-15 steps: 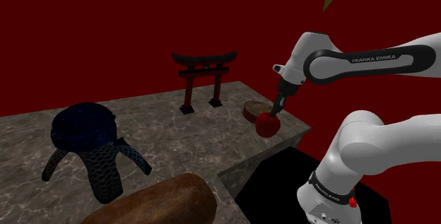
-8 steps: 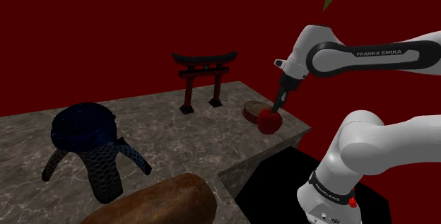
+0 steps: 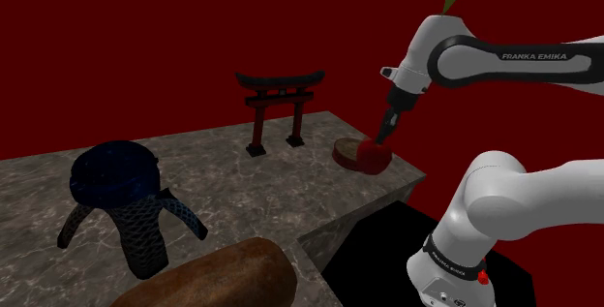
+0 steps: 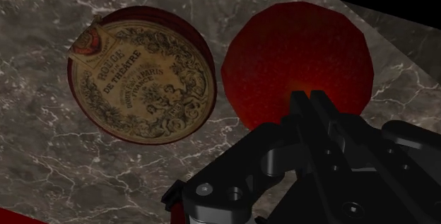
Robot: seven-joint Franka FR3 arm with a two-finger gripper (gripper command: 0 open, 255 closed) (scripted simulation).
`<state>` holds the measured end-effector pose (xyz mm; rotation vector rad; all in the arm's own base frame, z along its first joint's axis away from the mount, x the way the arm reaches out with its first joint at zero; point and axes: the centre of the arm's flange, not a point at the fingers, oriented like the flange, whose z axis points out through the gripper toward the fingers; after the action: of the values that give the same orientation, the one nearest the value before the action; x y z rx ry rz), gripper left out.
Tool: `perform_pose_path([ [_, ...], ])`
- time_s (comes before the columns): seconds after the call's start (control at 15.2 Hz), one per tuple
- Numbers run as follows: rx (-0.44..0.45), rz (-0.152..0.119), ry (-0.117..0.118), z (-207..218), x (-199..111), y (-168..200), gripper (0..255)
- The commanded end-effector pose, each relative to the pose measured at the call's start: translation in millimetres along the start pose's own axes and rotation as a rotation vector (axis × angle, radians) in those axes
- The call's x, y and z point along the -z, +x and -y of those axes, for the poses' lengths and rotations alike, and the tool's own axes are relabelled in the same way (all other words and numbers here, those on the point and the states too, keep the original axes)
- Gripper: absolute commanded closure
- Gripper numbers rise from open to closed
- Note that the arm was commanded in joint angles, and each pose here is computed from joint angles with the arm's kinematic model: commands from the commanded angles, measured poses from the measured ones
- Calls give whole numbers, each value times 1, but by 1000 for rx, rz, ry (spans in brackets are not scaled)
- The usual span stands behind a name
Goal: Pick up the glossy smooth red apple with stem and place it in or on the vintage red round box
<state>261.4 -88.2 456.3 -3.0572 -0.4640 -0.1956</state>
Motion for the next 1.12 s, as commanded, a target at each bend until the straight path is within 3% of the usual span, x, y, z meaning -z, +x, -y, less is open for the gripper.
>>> perform_pose_path([
  [0.0, 0, 0, 0, 0, 11, 2, 255],
  [0.66, 0, 0, 0, 1, 58, 9, 255],
  [1.06, 0, 0, 0, -66, 89, 36, 255],
])
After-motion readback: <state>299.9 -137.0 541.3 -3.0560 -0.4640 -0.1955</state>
